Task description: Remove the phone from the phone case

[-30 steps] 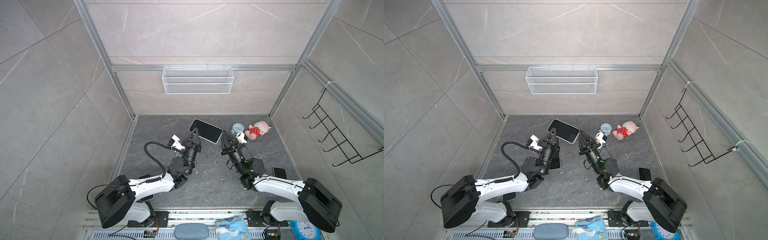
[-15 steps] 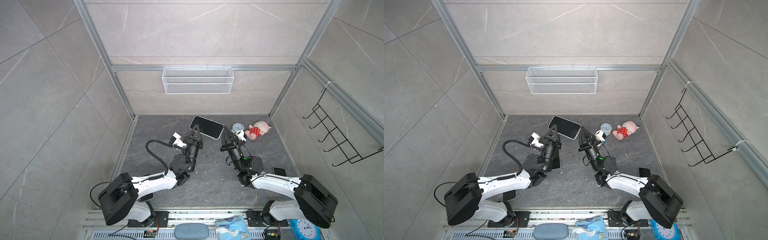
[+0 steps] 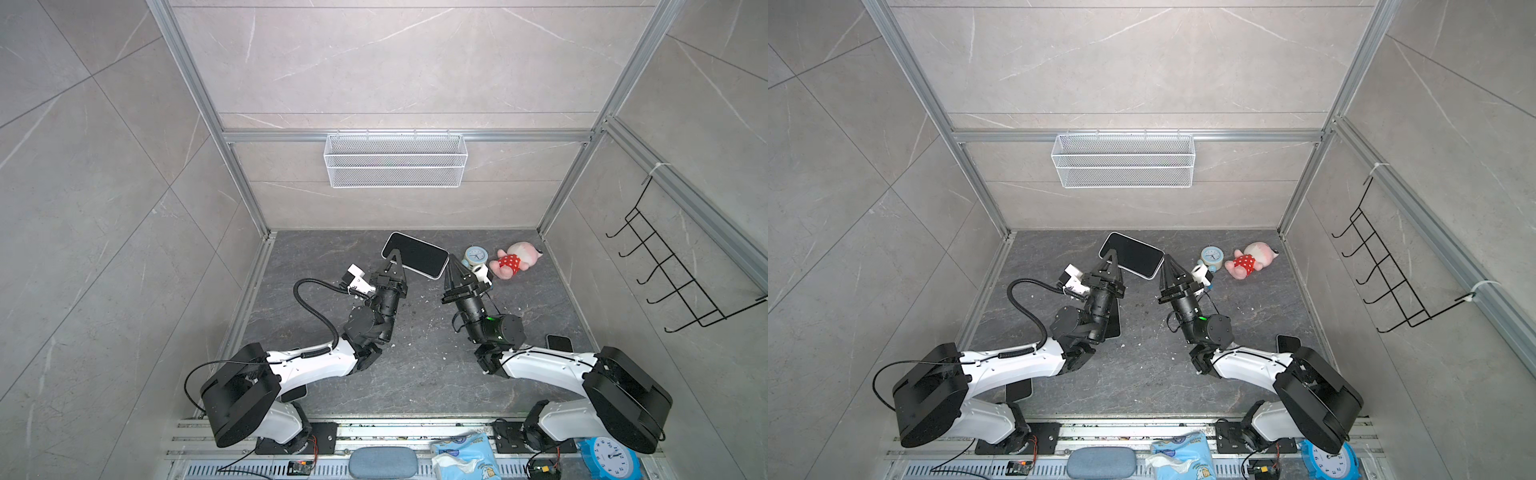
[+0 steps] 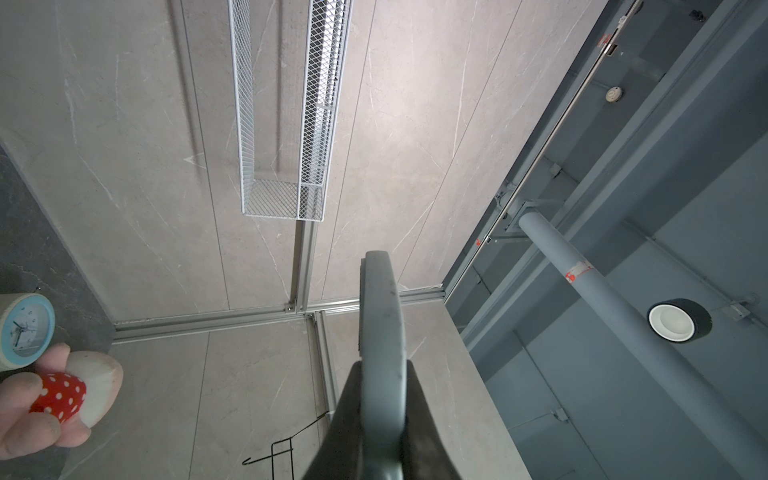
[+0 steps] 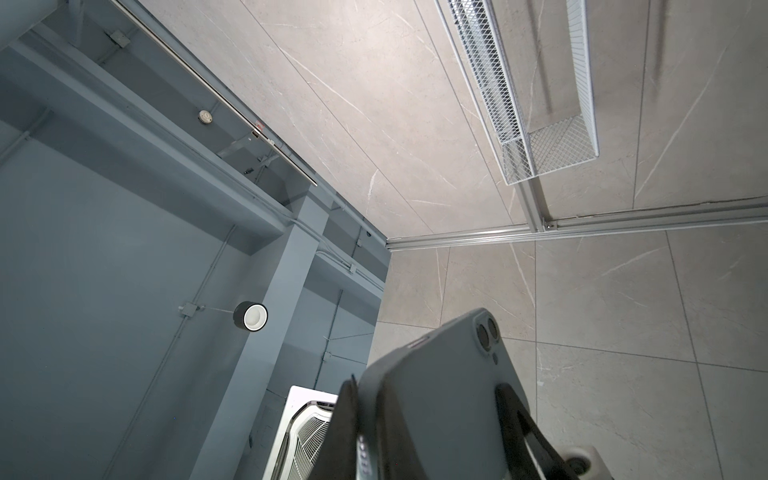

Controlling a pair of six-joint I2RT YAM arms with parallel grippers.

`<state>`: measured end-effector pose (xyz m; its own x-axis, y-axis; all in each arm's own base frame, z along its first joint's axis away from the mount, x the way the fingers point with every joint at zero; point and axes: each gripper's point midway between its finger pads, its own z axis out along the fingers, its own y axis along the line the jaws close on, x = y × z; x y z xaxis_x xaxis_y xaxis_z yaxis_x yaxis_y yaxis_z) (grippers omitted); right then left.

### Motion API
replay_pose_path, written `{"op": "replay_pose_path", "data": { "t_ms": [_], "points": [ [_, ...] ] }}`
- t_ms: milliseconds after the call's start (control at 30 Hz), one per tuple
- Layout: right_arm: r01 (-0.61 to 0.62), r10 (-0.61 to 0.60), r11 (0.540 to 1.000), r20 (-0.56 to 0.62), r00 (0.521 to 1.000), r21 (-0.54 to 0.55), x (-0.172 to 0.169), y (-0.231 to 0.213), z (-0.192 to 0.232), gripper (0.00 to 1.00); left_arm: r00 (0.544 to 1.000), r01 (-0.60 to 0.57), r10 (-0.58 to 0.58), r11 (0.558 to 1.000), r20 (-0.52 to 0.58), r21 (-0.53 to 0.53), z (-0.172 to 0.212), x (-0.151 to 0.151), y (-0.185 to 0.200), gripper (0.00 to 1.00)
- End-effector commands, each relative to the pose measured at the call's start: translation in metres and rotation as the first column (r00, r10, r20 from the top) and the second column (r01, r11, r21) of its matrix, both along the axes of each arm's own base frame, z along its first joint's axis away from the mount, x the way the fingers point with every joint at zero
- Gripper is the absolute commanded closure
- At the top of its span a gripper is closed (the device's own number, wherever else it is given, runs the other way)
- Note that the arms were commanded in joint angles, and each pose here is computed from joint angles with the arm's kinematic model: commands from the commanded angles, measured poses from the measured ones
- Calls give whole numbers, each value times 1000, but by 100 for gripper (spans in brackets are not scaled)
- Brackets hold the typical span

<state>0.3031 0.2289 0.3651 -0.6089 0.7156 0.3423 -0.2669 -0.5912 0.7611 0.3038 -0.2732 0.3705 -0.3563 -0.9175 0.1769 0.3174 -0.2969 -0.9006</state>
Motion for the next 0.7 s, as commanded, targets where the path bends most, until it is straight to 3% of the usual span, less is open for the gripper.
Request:
{"op": "replay_pose_path", "data": {
  "t_ms": [0, 200, 667],
  "points": [
    [-108, 86, 984, -148, 985, -145, 5, 33, -61, 100, 972, 158, -131, 979, 198, -127, 70, -35, -8, 100],
    [-108, 73, 979, -198, 978, -171, 6, 30, -79, 100, 974, 155, -129, 979, 188, -131, 67, -33, -8, 100],
    [-147, 113, 984, -282, 953, -102, 7, 32, -99, 100, 971, 158, -130, 978, 202, -133, 73, -32, -11, 100]
  ]
}}
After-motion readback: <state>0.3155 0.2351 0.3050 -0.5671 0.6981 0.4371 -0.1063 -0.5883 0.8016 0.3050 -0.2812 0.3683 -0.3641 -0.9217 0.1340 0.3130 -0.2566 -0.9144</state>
